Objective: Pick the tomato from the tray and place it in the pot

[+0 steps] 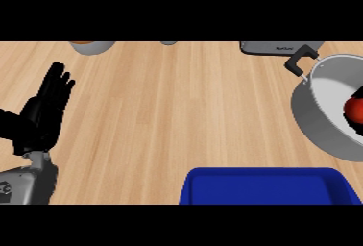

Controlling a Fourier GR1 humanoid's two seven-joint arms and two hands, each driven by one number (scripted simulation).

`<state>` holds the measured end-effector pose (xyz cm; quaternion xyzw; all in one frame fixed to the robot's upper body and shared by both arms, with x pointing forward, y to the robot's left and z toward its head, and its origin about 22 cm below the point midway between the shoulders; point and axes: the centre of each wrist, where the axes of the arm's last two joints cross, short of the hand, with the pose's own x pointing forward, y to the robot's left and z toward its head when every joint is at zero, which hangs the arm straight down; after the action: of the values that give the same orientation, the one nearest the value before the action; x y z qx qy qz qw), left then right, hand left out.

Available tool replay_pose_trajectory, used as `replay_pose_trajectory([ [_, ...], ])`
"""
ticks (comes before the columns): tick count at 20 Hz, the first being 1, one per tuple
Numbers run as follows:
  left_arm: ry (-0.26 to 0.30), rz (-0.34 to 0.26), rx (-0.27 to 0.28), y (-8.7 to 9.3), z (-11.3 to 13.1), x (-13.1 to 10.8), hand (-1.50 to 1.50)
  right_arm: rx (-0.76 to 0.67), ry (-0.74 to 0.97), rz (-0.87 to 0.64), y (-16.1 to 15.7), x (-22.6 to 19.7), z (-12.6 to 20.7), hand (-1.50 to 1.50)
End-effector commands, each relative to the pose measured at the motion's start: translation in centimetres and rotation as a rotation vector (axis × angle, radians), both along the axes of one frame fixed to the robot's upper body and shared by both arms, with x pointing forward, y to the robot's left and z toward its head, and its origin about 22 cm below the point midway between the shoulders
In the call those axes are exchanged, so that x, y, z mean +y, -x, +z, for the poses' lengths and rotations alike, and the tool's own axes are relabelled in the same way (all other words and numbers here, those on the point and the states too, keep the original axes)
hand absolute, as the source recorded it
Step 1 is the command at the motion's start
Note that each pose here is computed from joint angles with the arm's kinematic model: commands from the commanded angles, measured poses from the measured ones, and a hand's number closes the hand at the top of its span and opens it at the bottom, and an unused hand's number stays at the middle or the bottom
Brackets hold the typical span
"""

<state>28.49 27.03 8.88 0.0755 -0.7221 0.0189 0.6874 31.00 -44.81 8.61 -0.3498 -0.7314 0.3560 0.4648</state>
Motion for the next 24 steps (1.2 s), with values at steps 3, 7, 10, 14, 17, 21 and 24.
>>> replay_pose_trajectory([
  [3, 0.005, -0.001, -0.011, -0.6, -0.9, -0.2, 0.0, 0.219, -0.094, 0.023, -1.8, 0.0, -4.0, -1.5],
  [7, -0.018, -0.011, -0.018, -0.8, 0.6, 1.1, 0.0, 0.3, -0.188, 0.149, -3.0, 0.3, -4.1, -1.5],
  [10, -0.014, 0.004, -0.022, 0.2, -0.8, -0.4, 0.0, 0.28, -0.357, 0.238, -4.3, 1.6, -3.8, -1.5],
  [14, 0.01, 0.008, -0.02, -1.5, 0.2, 0.7, 0.0, 0.216, -0.591, 0.245, -4.3, 0.5, -4.1, -1.5],
  [17, 0.013, 0.007, 0.008, -0.3, -0.4, -0.1, 0.0, 0.222, -0.672, 0.228, -3.4, -2.9, -1.9, -1.5],
  [21, 0.013, -0.014, -0.023, -0.4, 1.0, -0.5, 0.0, 0.213, -0.753, 0.208, -1.5, -5.8, -1.0, -1.5],
  [24, -0.003, 0.011, -0.006, -0.5, 0.0, -0.1, 0.0, 0.22, -0.768, 0.202, 0.4, -8.9, 1.4, -1.5],
])
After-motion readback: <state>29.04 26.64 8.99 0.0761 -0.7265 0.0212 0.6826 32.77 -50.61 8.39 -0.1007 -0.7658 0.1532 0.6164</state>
